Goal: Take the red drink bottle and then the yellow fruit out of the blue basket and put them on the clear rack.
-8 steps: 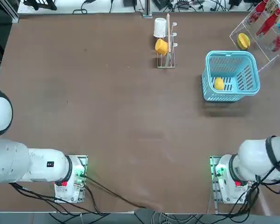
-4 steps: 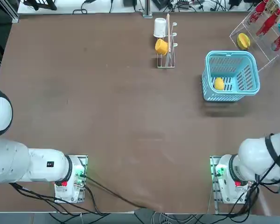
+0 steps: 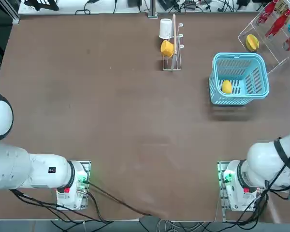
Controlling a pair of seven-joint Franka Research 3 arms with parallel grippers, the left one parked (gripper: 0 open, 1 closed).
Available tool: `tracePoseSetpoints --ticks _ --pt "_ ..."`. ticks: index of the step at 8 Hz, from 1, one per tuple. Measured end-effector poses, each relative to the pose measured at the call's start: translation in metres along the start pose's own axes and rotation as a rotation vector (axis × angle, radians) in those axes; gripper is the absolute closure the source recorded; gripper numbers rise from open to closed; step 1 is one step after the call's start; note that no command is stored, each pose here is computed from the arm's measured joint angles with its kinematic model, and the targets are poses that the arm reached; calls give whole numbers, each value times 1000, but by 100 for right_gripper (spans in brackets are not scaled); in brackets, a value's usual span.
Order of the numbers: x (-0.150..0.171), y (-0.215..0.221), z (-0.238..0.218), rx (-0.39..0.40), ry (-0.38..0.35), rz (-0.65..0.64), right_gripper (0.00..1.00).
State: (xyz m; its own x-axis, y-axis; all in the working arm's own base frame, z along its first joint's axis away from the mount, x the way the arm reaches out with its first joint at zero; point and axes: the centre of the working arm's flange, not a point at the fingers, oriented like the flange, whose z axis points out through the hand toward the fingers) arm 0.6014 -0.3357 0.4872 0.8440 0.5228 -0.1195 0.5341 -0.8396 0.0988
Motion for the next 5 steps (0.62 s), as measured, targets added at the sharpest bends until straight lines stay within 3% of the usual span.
tracePoseSetpoints --ticks 5 --pt "10 10 31 -8 1 -5 63"
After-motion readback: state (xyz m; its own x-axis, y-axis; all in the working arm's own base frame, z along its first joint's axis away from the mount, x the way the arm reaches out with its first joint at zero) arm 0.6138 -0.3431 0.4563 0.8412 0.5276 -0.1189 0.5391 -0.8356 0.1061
